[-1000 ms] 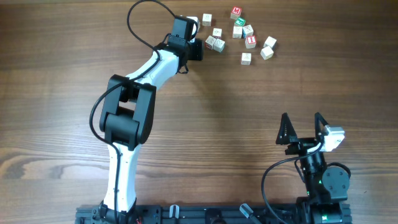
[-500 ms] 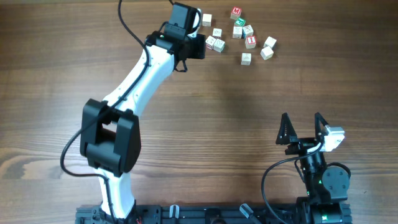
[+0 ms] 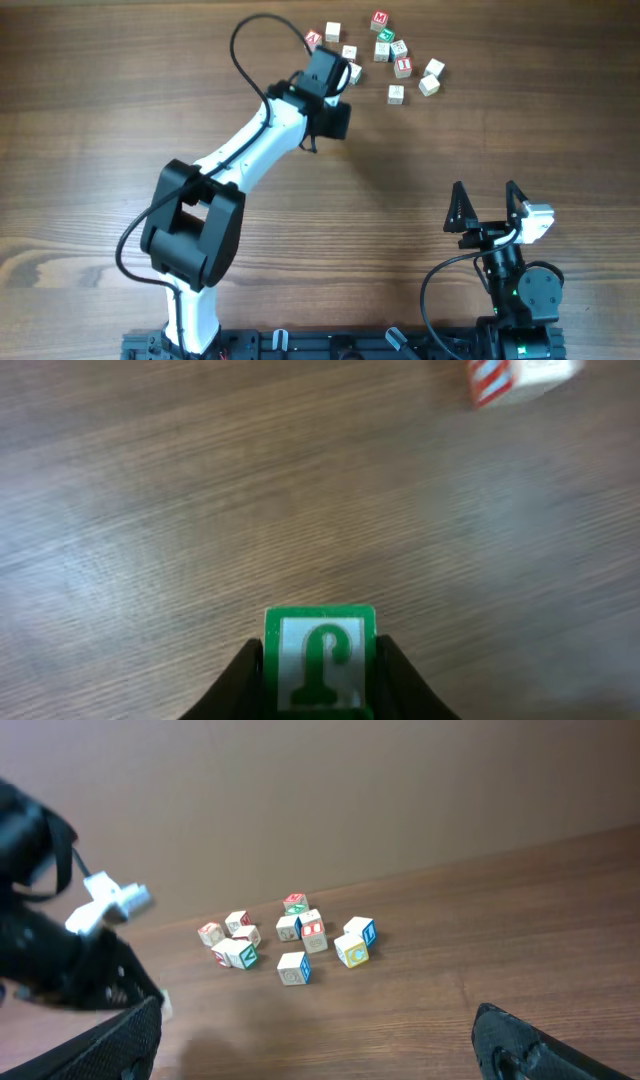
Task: Form a circle
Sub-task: 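Close the left gripper on the green-letter block and lift it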
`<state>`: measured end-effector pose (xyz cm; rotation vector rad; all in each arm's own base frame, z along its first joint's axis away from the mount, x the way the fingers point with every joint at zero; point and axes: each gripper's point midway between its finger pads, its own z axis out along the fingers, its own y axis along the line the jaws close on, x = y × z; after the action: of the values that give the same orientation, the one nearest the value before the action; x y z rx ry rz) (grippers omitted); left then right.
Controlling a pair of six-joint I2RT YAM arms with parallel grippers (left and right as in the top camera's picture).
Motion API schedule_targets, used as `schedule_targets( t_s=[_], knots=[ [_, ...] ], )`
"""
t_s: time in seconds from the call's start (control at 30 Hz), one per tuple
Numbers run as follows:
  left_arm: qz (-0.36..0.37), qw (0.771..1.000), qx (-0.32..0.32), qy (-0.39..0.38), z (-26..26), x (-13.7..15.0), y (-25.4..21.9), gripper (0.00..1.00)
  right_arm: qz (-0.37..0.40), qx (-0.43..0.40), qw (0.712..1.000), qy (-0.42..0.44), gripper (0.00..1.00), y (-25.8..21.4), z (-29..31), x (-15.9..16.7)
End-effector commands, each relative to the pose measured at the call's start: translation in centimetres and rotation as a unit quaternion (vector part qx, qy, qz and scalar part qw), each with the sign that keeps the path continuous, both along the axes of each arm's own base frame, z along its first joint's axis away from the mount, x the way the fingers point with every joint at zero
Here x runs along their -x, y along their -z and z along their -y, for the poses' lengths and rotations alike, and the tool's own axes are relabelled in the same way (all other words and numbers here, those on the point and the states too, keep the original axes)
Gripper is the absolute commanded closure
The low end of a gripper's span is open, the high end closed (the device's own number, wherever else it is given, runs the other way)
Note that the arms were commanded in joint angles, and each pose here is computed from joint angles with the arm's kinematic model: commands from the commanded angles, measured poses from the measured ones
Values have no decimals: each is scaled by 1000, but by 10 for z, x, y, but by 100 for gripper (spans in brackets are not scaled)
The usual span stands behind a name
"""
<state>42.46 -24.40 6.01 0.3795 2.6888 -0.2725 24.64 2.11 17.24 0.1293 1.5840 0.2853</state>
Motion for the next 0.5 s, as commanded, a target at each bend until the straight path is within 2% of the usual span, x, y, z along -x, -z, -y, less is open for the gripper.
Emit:
schedule_targets(
  t_s=[0.0, 0.23, 0.37, 0.47],
  knots=[
    [8, 1000, -26, 5, -13, 5, 29, 88, 1, -1, 1000, -3, 0, -1, -1, 0],
    [19, 1000, -23, 10, -12, 6, 40, 85, 1, -1, 1000, -3, 0, -1, -1, 0],
    [29, 998, -32, 36, -12, 5, 39, 80, 1, -1, 1000, -3, 0, -1, -1, 0],
    [30, 998, -34, 39, -12, 5, 39, 72, 1, -1, 1000, -3, 0, -1, -1, 0]
  ],
)
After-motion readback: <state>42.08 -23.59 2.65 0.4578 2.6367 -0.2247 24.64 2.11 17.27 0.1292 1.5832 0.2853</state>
